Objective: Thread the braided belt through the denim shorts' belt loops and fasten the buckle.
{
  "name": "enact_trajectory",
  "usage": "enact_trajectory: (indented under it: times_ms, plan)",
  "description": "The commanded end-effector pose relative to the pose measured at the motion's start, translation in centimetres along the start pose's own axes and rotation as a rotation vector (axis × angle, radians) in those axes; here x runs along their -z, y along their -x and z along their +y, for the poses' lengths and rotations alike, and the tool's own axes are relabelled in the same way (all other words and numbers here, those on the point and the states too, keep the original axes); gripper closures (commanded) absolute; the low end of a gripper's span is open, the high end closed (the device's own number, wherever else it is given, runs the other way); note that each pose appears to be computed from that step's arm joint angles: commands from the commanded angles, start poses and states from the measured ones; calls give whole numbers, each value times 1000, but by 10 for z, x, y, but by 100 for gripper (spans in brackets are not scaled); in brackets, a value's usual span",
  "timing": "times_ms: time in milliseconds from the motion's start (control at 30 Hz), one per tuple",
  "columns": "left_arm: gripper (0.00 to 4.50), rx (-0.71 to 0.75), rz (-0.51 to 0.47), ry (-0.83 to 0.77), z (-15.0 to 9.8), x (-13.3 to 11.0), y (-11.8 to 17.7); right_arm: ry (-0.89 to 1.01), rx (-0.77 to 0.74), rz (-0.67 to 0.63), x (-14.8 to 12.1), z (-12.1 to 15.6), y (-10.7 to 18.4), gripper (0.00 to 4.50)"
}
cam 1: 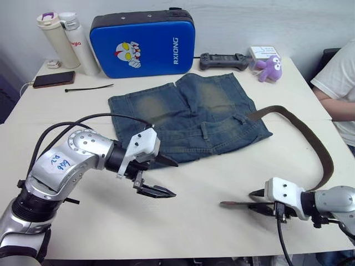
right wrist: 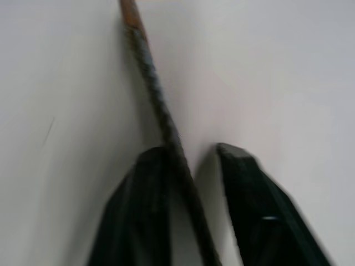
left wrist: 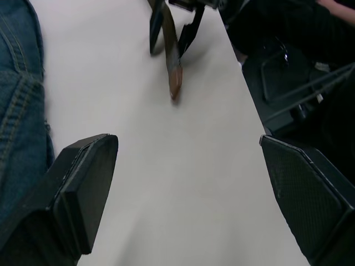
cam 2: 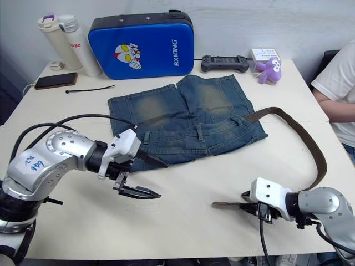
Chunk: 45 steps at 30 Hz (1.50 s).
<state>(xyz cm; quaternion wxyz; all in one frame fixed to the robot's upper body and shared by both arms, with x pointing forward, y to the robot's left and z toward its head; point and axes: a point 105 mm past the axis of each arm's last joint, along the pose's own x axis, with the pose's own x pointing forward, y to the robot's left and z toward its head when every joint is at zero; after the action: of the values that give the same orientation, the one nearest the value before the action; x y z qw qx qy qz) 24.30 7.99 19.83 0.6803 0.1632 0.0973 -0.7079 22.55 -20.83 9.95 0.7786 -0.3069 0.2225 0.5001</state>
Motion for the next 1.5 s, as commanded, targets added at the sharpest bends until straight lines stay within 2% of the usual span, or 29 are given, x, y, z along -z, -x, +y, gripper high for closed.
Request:
enact_trajectory:
  times_ms: [33, 133, 200, 300, 500, 733, 833, 1000, 1100, 1167, 1267, 1367, 1500]
  plan:
    - [0, -39, -156, -11, 8, -21, 3, -54, 29, -118, -23, -16, 16, 444]
    - [0, -4, -266, 39, 5, -29, -2, -142, 56, -290, -53, -32, 31, 444]
    - [0, -19, -352, 78, 11, -35, -9, -212, 15, -429, -79, -36, 46, 444]
    - [0, -59, -432, 136, 20, -37, -17, -280, -29, -544, -102, -36, 59, 444]
    - [0, -65, -557, 244, 30, -42, -46, -337, -88, -627, -132, -26, 53, 444]
    - [0, -44, -631, 279, 32, -58, -65, -363, -98, -629, -136, -18, 45, 444]
    - [85, -23, -652, 304, 30, -61, -64, -375, -93, -615, -133, -16, 45, 450]
    - [335, 39, -671, 319, 23, -67, -63, -387, -18, -593, -126, -23, 44, 450]
    - [447, 40, -661, 329, 27, -69, -67, -395, 31, -593, -124, -28, 45, 450]
    - [447, 16, -681, 350, 38, -75, -69, -440, 117, -607, -118, -37, 52, 450]
    - [447, -30, -749, 388, 57, -93, -70, -524, 276, -664, -103, -53, 77, 450]
    - [450, -35, -812, 448, 71, -111, -72, -609, 362, -758, -92, -54, 105, 333]
    - [450, -25, -813, 489, 77, -123, -80, -670, 484, -934, -89, -53, 146, 142]
